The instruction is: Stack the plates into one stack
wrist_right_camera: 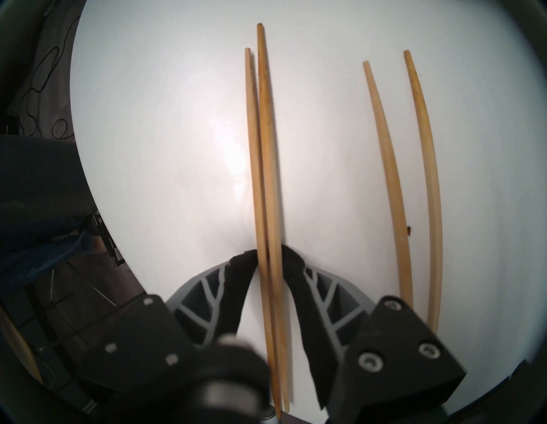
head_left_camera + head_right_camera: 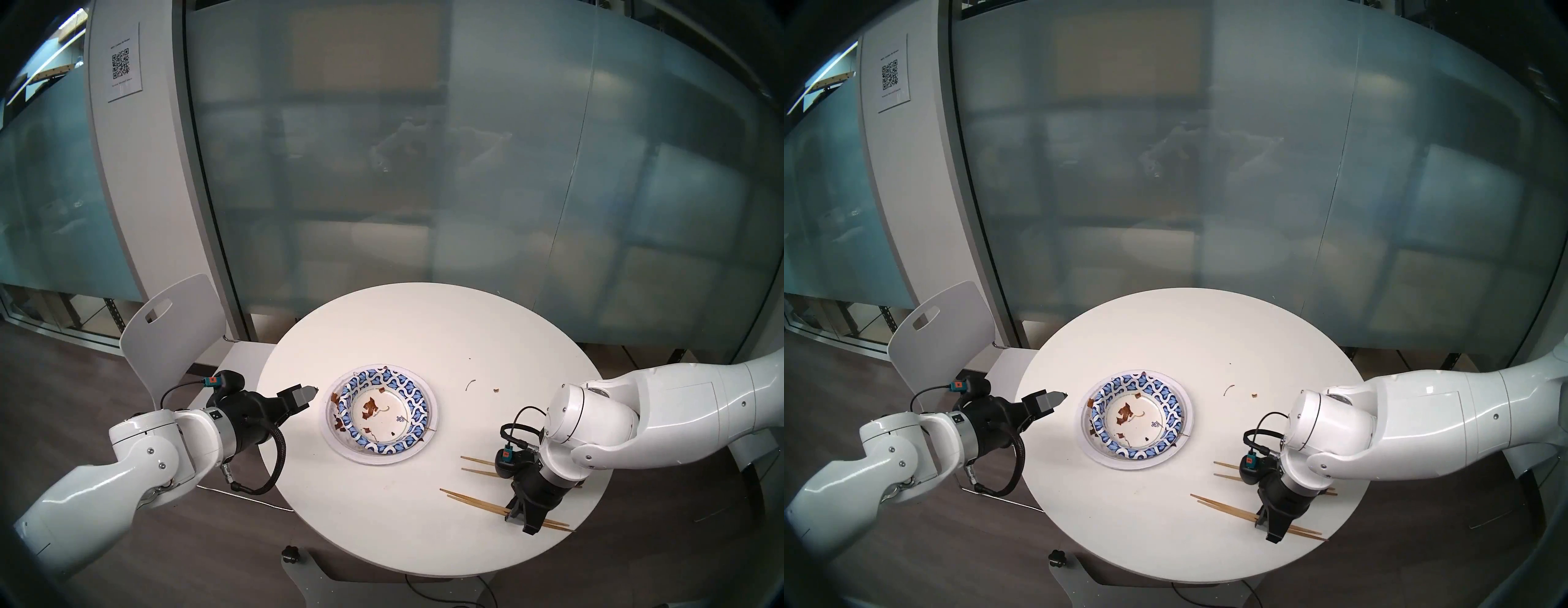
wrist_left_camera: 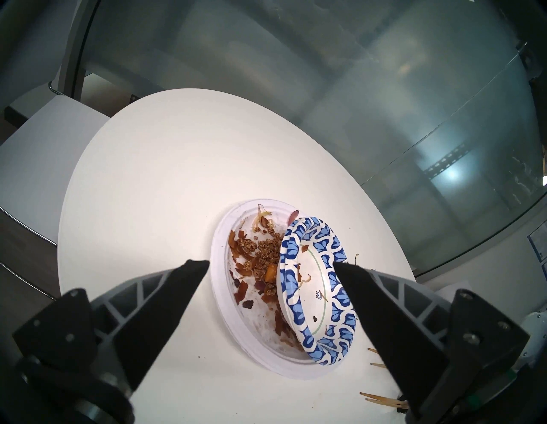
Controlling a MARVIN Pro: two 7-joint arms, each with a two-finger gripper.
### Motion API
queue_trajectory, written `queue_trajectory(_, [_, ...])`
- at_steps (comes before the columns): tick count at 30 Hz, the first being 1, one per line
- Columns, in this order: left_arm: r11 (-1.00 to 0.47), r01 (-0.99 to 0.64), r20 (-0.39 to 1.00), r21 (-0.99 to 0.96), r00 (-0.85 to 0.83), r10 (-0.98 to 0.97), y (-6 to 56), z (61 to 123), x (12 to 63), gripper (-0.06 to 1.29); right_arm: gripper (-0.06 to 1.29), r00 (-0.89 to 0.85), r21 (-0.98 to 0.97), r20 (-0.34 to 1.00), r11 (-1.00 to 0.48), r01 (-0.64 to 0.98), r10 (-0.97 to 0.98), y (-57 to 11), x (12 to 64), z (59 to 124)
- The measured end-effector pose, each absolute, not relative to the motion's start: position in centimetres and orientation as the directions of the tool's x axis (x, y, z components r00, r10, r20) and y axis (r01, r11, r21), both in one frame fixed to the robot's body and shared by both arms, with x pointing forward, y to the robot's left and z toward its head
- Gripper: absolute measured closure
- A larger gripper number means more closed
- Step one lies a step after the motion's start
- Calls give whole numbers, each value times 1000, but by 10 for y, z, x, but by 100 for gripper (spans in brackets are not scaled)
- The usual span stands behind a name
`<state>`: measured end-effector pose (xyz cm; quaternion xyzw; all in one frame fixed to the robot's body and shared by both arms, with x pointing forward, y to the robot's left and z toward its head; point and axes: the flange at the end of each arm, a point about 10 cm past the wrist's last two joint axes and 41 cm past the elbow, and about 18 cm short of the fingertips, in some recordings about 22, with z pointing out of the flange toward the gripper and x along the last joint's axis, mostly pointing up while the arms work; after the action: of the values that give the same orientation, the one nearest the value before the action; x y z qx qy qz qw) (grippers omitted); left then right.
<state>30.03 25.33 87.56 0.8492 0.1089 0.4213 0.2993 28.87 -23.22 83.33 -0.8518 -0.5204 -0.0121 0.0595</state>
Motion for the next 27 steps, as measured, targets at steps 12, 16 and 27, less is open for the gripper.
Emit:
queue_trajectory(12, [-798, -57, 648, 599, 620, 442, 250, 874, 302, 4, 69, 454, -82, 45, -450, 889, 890, -247, 302, 835])
queue_trajectory(16, [-800, -55, 650, 598, 618, 443, 251, 874, 304, 4, 61, 449, -83, 39, -445, 892, 893, -247, 306, 835])
queue_trajectory(27, [-798, -56, 651, 600, 614, 447, 251, 875, 306, 4, 50, 443, -68, 31, -440, 895, 896, -251, 310, 835])
